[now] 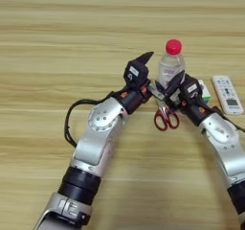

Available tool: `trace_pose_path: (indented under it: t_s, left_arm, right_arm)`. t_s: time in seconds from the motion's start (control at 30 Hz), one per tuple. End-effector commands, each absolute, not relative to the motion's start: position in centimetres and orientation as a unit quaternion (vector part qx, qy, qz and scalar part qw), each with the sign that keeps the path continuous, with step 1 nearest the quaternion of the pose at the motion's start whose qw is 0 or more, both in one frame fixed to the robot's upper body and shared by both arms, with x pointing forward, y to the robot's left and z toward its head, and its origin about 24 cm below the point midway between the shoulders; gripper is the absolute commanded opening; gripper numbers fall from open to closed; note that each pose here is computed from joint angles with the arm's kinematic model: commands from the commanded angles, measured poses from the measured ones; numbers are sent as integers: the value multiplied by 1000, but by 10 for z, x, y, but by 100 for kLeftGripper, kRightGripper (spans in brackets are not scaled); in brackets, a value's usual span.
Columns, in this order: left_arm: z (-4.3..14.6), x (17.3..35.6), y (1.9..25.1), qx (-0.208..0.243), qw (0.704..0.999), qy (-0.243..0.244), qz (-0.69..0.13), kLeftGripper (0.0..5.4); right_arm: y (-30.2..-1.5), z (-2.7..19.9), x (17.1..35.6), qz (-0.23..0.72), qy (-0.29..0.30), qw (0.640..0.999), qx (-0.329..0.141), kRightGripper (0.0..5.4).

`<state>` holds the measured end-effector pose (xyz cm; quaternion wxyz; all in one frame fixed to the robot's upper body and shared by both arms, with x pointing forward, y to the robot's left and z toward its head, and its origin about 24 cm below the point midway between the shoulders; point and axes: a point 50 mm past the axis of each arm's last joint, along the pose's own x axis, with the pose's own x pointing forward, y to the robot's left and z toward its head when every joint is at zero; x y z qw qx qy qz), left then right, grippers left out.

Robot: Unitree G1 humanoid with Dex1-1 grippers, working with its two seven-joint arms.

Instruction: Move the objects on the table

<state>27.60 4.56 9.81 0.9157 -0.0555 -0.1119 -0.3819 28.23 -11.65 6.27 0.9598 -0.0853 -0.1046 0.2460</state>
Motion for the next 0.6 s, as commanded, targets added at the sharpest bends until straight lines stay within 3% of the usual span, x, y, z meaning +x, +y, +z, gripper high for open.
trace_pose_path:
  t_s: [0.03, 0.6]
  left_arm:
    - [105, 278, 45, -62, 912, -122, -386, 540]
    - [115, 297, 76, -71, 939, -153, -301, 540]
  right_arm:
    - [-123, 81, 292, 221, -141, 962, -80, 323]
    - [-185, 97, 309, 64, -148, 985, -67, 323]
